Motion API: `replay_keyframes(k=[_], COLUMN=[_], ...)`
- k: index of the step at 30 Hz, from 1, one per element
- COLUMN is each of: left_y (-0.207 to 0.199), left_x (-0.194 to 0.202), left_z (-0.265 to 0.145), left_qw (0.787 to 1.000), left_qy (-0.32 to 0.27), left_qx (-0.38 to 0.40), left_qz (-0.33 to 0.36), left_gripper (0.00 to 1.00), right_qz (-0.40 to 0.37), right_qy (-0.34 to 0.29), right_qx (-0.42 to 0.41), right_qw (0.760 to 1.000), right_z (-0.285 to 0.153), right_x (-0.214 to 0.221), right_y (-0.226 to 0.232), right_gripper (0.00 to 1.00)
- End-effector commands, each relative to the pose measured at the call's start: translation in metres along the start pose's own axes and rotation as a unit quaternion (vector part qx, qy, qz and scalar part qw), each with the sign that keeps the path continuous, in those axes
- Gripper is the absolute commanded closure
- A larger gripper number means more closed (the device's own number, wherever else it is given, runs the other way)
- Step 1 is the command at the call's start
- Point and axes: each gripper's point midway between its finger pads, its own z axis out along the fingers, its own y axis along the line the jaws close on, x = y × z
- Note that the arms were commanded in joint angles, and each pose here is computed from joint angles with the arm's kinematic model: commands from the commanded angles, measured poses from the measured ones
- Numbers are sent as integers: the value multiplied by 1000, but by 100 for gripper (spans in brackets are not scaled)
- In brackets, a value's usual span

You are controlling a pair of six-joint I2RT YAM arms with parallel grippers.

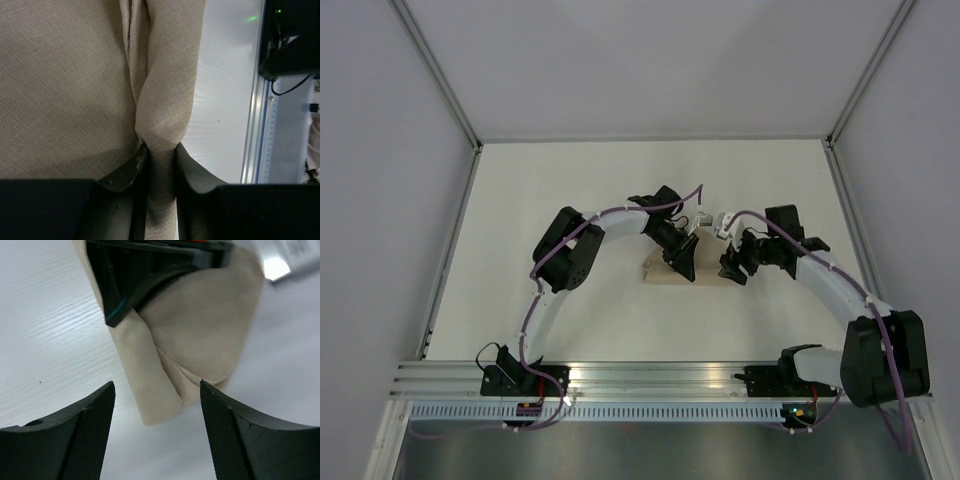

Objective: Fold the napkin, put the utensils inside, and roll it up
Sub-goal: Roll the napkin with the utensil

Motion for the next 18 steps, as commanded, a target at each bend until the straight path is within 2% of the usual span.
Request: replay_keyframes(k=[1,11,18], left_y=[15,29,29], left_x=[83,76,72], left_z=[15,15,15], left_qw=[982,971,970], left_qy=[112,113,109], left_qx=[-21,-52,-48], left_qz=[-154,-205,-212], left_gripper=[87,87,86], right_qz=[-125,-223,-236], right_qy=[-24,40,67], right_qx=[69,27,36], right_qw=[989,974,969], right_z=[11,61,76], right_x=[-17,-4,7], right_y=[-2,60,61], right_gripper=[25,24,26])
